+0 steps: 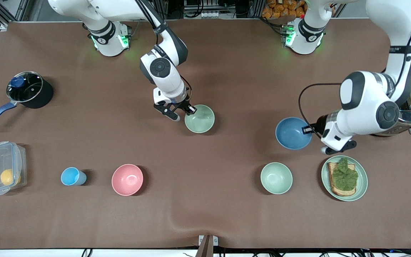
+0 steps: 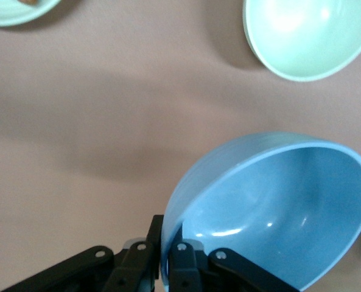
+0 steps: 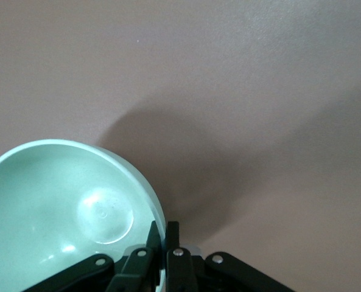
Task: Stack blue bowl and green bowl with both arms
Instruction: 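Carry the green bowl with the right gripper while the left gripper carries the blue bowl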
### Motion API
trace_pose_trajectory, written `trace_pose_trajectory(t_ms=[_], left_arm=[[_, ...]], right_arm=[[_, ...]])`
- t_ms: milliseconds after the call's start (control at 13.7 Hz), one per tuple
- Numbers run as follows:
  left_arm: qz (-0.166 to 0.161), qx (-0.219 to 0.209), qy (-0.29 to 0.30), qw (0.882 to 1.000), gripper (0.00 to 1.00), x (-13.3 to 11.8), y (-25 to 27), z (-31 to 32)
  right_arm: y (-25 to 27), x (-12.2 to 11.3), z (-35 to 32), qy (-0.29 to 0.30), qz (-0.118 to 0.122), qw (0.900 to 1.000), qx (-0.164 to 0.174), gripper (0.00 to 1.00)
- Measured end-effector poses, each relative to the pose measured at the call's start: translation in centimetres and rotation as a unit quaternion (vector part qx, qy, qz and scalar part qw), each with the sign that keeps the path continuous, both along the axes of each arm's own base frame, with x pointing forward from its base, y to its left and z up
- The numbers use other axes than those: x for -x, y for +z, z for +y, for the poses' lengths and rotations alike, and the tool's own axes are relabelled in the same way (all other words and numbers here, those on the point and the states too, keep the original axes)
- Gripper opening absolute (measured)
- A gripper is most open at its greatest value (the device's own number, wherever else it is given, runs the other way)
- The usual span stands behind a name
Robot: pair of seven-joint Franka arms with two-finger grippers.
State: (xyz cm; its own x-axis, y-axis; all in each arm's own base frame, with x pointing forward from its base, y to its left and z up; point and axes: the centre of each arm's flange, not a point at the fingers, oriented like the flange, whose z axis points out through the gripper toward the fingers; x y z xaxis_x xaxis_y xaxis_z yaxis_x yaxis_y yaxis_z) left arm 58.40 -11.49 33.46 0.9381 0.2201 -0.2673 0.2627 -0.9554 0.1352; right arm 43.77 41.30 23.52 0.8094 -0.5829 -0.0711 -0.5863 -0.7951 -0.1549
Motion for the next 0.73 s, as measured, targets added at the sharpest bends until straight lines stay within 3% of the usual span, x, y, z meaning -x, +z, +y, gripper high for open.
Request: trace_pose_trajectory(t_ms=[146, 510, 583, 729], left_arm=[[0.01, 0.0, -0.004, 1.0, 0.07, 1.0, -0.6, -2.0], [0.018, 0.001, 0.008, 1.0, 0.07, 1.8, -0.7, -4.9], [0.02, 0.003, 0.01, 1.0, 0.07, 1.9, -0.7, -5.3], [0.023, 0.002, 0.011, 1.0, 0.07, 2.3, -0.7, -6.6]], right_arm=[[-0.9, -0.1, -0.1, -0.002, -0.001, 1.0, 0.003, 0.1], [-1.1, -1.2, -1.1, -0.011, -0.004, 1.0, 0.009, 0.63], [-0.8, -1.8, -1.5, -0.018, 0.002, 1.0, 0.013, 0.74], [0.6, -3.9, -2.5, -0.032, 0.041, 0.998, 0.034, 0.92]])
